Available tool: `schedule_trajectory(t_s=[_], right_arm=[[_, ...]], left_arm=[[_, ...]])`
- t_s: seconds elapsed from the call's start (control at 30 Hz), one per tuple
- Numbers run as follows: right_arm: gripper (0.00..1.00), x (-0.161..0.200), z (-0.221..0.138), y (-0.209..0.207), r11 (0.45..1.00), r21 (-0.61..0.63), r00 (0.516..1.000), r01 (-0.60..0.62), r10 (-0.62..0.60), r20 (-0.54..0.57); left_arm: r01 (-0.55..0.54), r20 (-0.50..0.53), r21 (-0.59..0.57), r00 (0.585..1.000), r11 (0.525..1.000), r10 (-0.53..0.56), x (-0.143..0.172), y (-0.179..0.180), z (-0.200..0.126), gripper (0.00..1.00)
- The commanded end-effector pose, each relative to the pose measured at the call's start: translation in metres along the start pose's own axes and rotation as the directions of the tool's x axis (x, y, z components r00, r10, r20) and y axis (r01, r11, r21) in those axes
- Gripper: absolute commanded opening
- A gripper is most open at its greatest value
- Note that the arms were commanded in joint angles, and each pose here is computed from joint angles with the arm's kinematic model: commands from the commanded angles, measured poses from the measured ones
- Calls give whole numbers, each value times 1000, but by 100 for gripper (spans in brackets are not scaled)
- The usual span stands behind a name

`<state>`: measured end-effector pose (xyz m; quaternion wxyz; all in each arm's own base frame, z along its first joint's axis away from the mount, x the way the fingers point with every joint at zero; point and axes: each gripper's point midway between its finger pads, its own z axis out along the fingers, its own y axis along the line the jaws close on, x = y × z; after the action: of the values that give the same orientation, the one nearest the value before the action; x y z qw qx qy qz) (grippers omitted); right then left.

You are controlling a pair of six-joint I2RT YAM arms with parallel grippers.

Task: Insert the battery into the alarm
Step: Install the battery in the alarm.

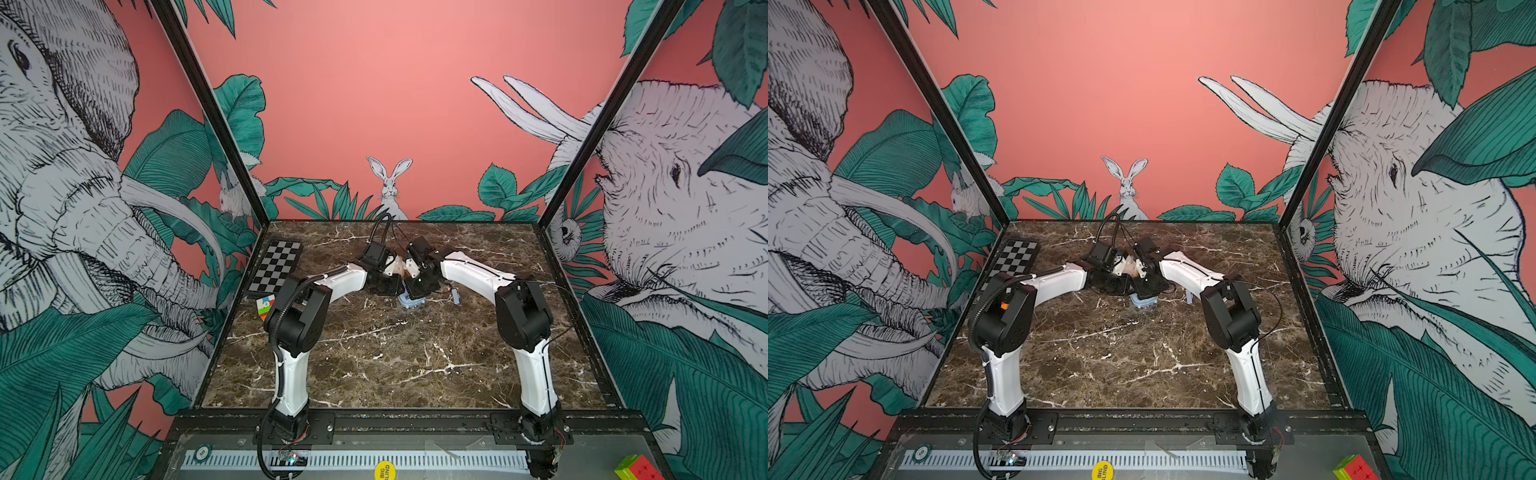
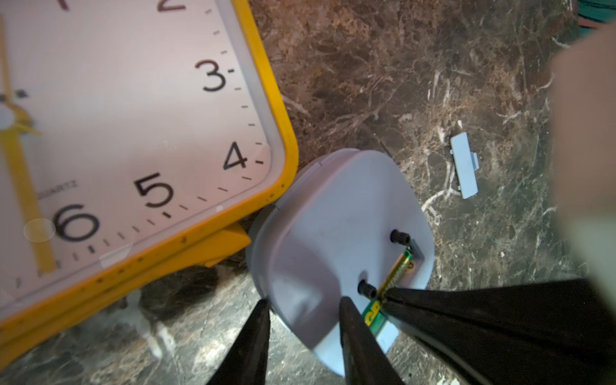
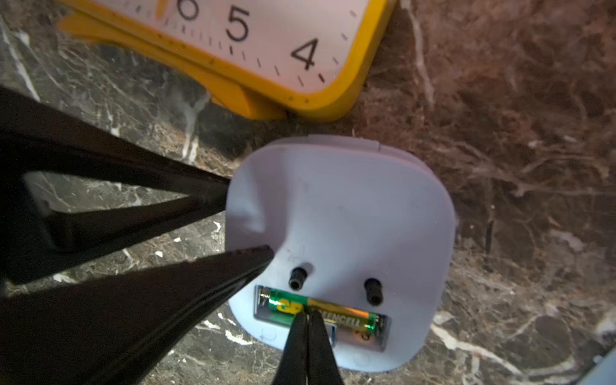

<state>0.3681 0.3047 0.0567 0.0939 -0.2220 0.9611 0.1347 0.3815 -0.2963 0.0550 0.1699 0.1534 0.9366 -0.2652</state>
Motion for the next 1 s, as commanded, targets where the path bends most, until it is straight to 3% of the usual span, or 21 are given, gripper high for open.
schedule_trajectory(t_s=[0.0, 0.17, 0.27, 0.33, 0.57, 0.8, 0.87, 0.97], right_arm=[[0, 45, 48, -12, 998, 33, 984, -47, 52, -171], [0, 51, 43, -19, 998, 46, 987, -48, 55, -150], [1, 30, 26, -9, 1000, -6, 999, -21, 21, -32], [7, 9, 9, -1, 1000, -29, 997, 0, 2, 75], [22, -29, -39, 9, 993, -88, 955, 76, -47, 294], [33, 7, -33, -25, 996, -12, 958, 85, -79, 274], [36, 20, -29, -32, 995, 13, 960, 94, -94, 264], [40, 34, -22, -37, 993, 28, 962, 116, -120, 247]], left_arm=[[30, -61, -63, 998, 998, -34, 24, 18, 5, 36], [19, -39, -64, 999, 998, -21, 22, 17, -1, 36], [-1, 1, -45, 1000, 999, 1, 15, 11, -8, 36], [-29, 43, -32, 999, 999, 30, 6, 4, -16, 37], [-187, 179, -38, 965, 982, 190, -30, -16, -49, 42], [-344, 158, 29, 929, 939, 335, -52, -37, -41, 55], [-362, 148, 59, 925, 930, 351, -56, -41, -35, 62], [-374, 136, 104, 923, 922, 359, -62, -48, -25, 64]])
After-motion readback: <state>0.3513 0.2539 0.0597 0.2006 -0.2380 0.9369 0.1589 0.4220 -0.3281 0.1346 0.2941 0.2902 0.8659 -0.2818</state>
